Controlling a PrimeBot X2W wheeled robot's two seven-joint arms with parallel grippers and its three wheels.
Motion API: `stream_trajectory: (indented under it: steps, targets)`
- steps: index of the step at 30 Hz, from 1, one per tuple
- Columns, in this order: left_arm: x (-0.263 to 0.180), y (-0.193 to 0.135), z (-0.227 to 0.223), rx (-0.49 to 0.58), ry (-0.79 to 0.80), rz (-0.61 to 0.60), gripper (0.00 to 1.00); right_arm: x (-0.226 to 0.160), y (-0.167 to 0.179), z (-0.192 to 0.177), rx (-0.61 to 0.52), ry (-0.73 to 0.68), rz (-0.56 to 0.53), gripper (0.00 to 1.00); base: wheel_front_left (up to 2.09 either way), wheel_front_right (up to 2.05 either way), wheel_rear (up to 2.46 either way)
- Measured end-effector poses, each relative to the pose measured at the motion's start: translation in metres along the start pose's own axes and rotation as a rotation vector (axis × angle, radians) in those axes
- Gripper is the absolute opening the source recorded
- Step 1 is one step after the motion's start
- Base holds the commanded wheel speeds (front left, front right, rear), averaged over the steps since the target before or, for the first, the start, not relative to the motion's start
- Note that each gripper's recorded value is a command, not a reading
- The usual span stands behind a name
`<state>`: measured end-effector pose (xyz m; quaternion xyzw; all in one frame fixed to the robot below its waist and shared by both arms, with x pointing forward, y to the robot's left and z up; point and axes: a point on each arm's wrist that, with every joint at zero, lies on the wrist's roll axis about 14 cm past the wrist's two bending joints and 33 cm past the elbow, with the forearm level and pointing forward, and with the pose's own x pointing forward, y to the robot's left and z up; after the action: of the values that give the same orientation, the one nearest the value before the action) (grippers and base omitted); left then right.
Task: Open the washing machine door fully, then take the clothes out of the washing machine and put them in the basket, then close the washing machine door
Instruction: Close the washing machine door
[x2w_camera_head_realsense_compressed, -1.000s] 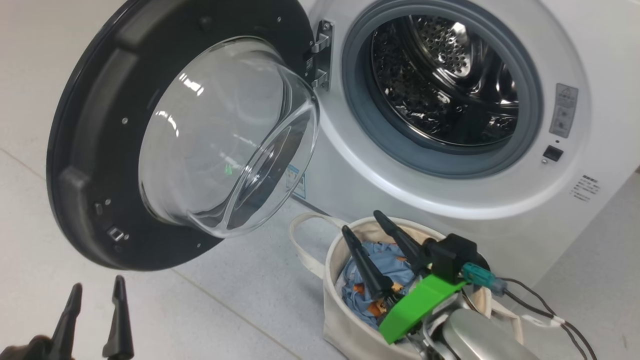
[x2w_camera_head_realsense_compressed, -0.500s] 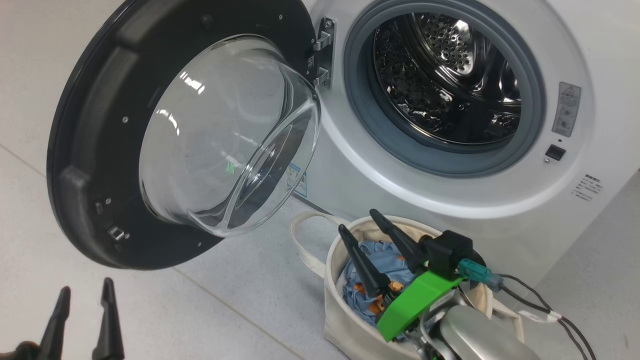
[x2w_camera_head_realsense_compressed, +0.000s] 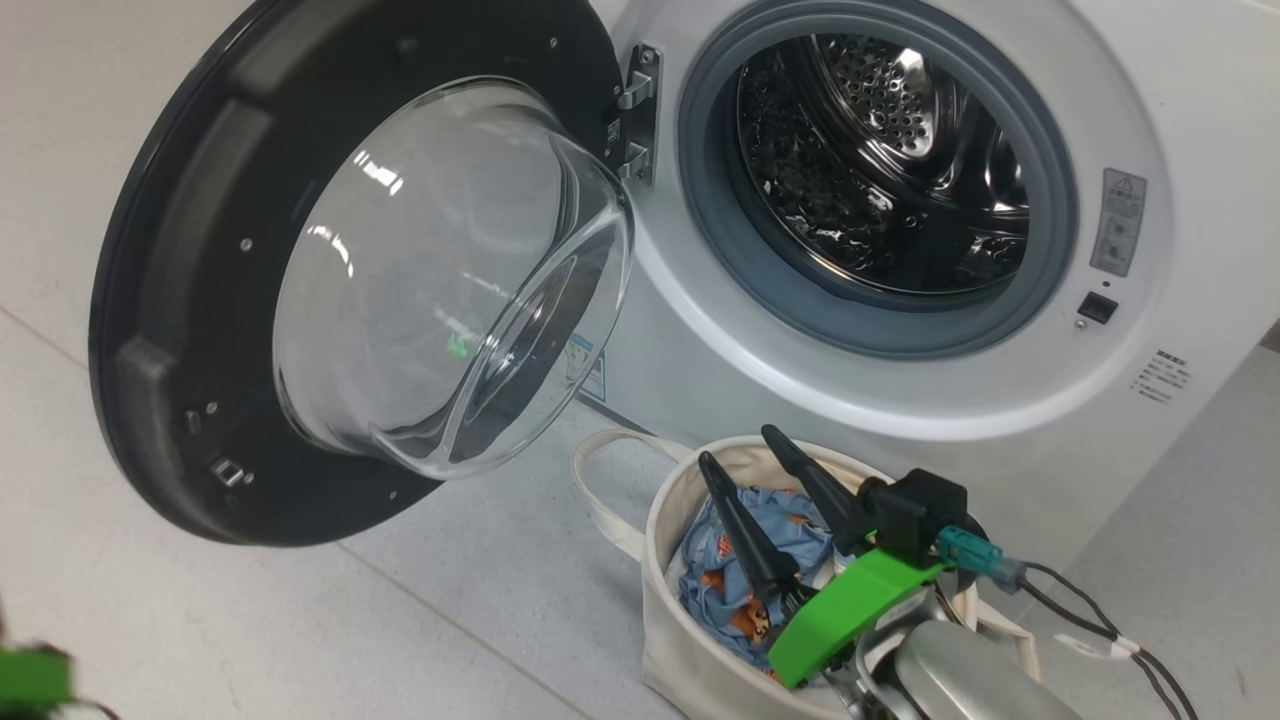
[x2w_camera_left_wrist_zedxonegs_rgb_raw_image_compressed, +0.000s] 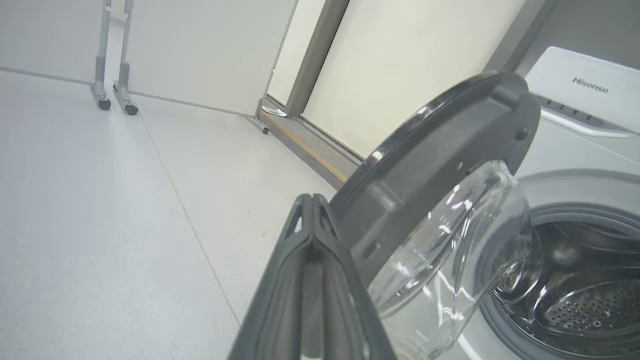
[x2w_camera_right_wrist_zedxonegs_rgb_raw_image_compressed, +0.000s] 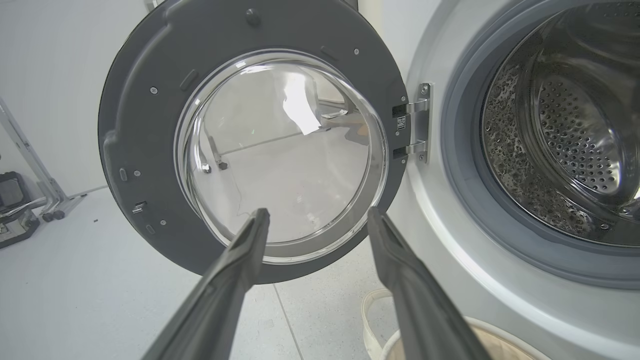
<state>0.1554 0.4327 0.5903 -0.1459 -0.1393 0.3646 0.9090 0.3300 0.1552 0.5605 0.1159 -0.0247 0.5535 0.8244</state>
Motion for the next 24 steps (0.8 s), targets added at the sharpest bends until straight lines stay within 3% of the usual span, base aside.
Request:
stream_trajectory:
  steps: [7, 14, 17, 24]
  targets:
    - [0.038, 0.022, 0.024, -0.175, 0.009, 0.058, 0.00, -0.001, -0.001, 0.001, -0.008, -0.001, -0.003, 1.00, 0.00, 0.00, 0.00]
    - [0.071, 0.038, 0.017, -0.444, 0.106, 0.115, 0.00, -0.005, -0.006, 0.004, -0.016, -0.007, -0.025, 1.00, 0.00, 0.00, 0.00]
    - [0.085, 0.025, 0.006, -0.630, 0.200, 0.079, 0.00, -0.013, -0.010, 0.000, -0.016, 0.004, -0.046, 1.00, 0.00, 0.00, 0.00]
    - [0.099, -0.003, -0.009, -0.754, 0.324, 0.002, 0.00, -0.022, -0.018, 0.002, -0.029, 0.005, -0.079, 1.00, 0.00, 0.00, 0.00]
